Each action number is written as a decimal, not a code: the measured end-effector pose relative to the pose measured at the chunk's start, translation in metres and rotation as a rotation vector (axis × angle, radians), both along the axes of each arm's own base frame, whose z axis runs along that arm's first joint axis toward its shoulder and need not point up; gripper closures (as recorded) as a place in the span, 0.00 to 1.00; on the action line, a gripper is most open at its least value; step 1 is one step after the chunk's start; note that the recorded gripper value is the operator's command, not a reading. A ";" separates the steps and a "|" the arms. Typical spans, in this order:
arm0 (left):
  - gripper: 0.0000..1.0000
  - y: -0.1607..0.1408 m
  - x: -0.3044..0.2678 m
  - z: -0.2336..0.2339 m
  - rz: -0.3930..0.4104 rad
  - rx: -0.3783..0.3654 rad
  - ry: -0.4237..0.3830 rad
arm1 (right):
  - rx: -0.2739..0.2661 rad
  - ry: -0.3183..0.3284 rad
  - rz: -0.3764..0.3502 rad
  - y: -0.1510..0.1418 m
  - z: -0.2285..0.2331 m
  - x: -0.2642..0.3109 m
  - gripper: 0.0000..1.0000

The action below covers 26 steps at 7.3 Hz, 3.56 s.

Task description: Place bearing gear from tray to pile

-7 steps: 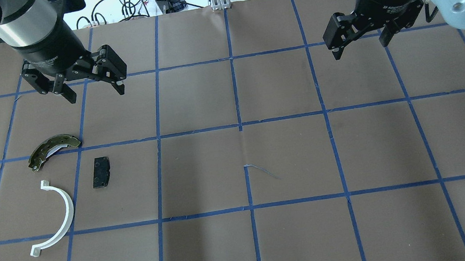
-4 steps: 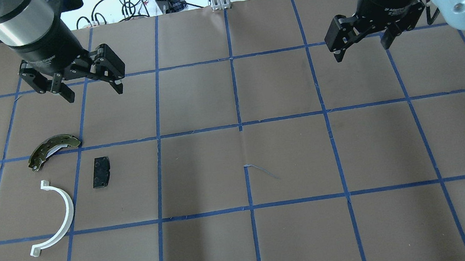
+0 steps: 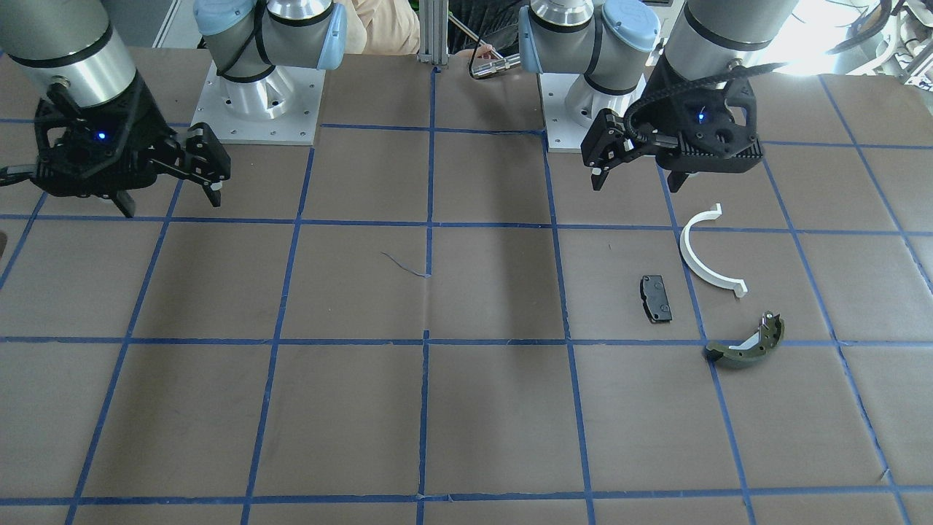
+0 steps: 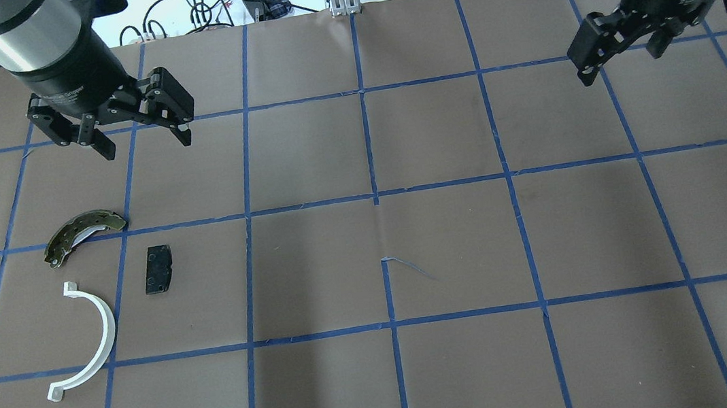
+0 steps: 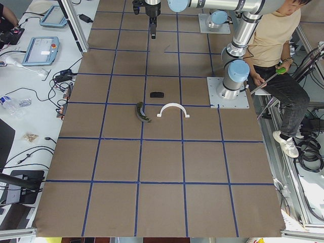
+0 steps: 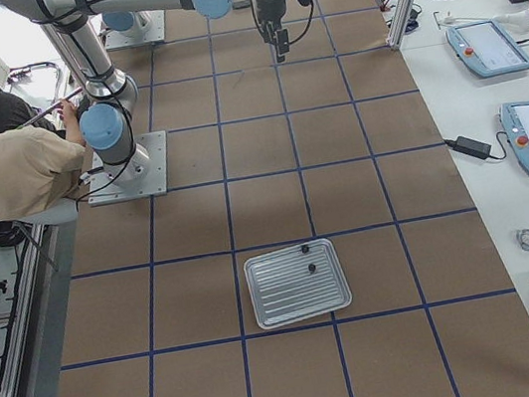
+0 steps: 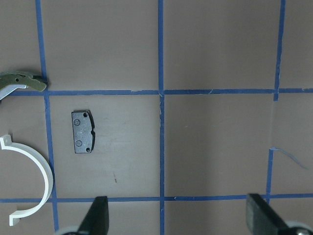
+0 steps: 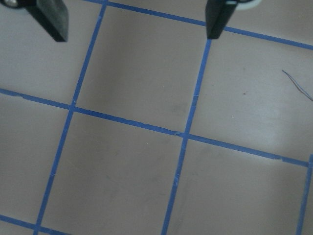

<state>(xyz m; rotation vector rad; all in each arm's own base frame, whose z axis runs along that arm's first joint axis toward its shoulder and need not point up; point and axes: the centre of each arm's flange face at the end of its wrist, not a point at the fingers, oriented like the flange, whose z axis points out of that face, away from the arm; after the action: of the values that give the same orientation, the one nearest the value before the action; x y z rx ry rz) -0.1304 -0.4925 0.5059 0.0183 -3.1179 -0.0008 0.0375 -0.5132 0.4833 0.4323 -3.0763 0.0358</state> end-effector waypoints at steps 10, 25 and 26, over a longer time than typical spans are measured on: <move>0.00 -0.006 0.000 0.002 0.000 -0.004 0.000 | -0.017 0.102 0.255 0.012 -0.163 -0.454 0.00; 0.00 -0.010 0.000 -0.001 0.001 -0.013 0.000 | 0.043 -0.040 0.260 -0.018 -0.298 -0.479 0.40; 0.00 -0.009 0.000 -0.001 0.000 -0.011 0.000 | 0.043 -0.041 0.259 -0.018 -0.300 -0.479 0.44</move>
<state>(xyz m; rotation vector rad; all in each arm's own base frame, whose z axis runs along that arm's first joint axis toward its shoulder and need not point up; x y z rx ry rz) -0.1304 -0.5017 0.5047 0.0184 -3.1176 0.0169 -0.4414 -0.5314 0.1837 0.8387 -3.0434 -0.0147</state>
